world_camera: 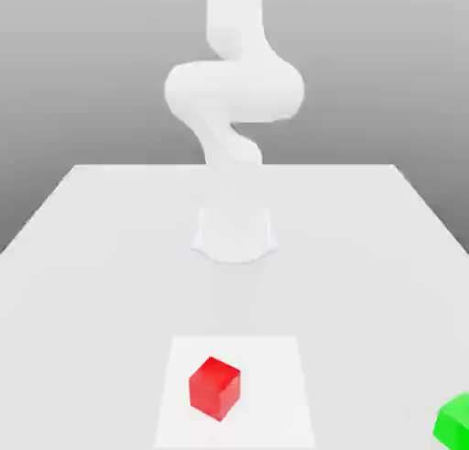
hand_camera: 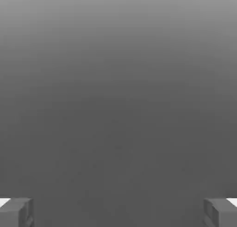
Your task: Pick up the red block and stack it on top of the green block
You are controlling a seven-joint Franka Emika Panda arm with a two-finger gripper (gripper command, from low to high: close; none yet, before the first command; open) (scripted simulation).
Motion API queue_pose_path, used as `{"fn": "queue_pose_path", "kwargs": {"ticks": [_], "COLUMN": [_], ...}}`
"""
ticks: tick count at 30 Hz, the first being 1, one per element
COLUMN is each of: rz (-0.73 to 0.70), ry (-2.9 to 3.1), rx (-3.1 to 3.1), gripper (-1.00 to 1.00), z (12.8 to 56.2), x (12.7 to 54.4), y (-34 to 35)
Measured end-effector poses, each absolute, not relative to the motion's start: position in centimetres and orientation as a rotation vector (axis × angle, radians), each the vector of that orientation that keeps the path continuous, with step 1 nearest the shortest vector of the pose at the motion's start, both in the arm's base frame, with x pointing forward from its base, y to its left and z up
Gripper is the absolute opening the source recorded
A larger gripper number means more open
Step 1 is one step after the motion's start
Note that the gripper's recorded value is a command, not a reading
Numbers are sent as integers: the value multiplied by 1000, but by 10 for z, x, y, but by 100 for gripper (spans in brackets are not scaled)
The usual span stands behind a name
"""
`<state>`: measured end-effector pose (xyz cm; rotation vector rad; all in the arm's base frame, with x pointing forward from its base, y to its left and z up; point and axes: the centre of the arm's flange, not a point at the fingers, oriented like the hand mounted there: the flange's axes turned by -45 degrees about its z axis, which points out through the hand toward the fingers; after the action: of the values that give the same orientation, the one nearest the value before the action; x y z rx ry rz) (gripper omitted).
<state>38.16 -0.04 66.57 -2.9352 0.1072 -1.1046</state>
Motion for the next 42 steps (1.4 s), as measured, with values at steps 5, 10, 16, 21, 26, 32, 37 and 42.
{"fn": "queue_pose_path", "kwargs": {"ticks": [5, 10, 16, 21, 26, 32, 37, 42], "rz": [-860, -618, -321, -70, -3, -2, -3, 1], "ry": [287, 462, 670, 842, 886, 885, 888, 740], "rx": [-3008, -3048, -3055, -3026, -3015, -3014, -3015, -3054], "gripper": [0, 0, 0, 0, 0, -100, -100, -100], "z": [564, 459, 333, 235, 170, 149, 165, 209], "x": [436, 464, 465, 440, 431, 430, 431, 442], "y": [-6, -15, -24, -27, -26, -26, -26, -2]}}
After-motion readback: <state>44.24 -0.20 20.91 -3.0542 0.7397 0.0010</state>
